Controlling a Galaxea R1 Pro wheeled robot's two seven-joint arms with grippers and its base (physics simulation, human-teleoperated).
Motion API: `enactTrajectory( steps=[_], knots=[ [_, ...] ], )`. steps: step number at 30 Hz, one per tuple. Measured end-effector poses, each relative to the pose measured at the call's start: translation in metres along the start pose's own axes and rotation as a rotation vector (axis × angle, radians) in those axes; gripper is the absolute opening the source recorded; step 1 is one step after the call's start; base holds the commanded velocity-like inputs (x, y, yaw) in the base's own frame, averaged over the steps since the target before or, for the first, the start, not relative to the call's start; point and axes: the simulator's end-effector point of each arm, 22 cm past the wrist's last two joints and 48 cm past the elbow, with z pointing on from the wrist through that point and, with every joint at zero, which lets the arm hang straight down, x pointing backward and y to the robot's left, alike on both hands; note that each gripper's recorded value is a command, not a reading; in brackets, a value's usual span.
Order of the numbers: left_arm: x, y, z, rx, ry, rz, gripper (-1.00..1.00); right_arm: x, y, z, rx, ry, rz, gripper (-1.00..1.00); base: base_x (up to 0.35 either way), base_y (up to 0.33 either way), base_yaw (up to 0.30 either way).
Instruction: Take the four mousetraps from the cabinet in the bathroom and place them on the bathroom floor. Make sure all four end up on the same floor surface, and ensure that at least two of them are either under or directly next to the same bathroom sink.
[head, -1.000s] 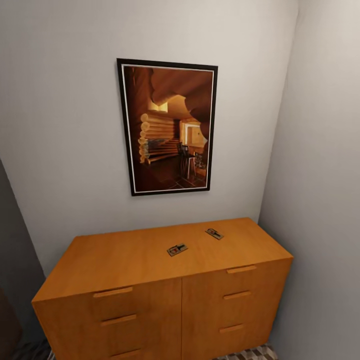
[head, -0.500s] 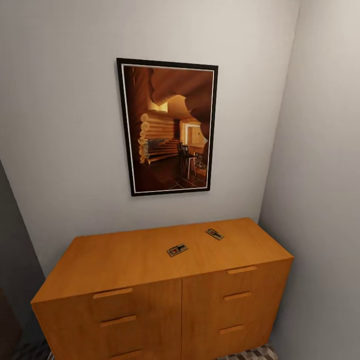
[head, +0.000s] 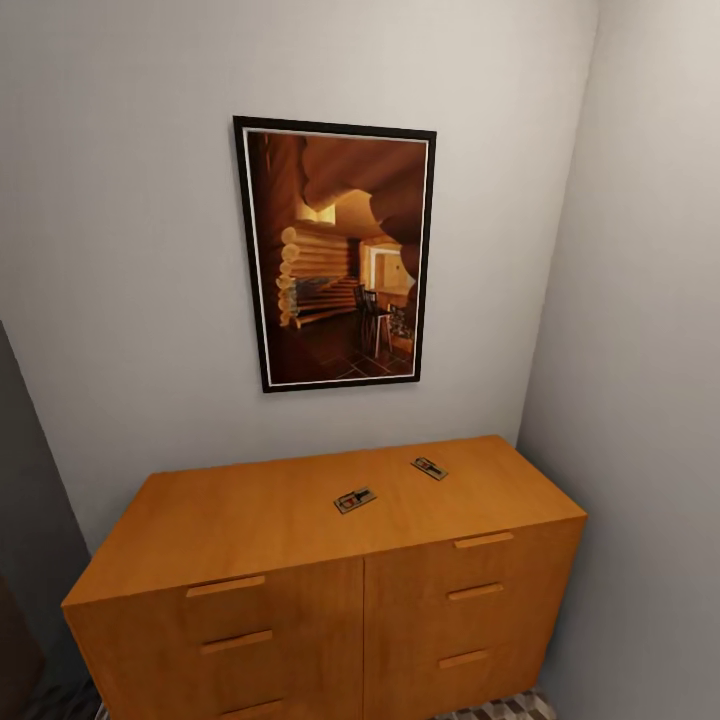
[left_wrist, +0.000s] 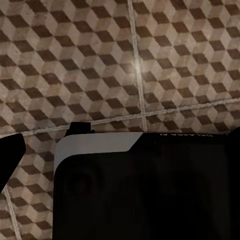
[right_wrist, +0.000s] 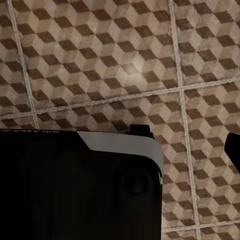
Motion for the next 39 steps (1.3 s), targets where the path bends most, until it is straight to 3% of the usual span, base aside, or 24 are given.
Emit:
enactTrajectory(
  steps=[39],
  knots=[
    [0.0000,0.0000,0.0000,0.000,0.000,0.000,1.00,-0.0007,0.0001,0.0000,-0.001,-0.003,-0.001,1.00,0.000,0.000,0.000]
  ],
)
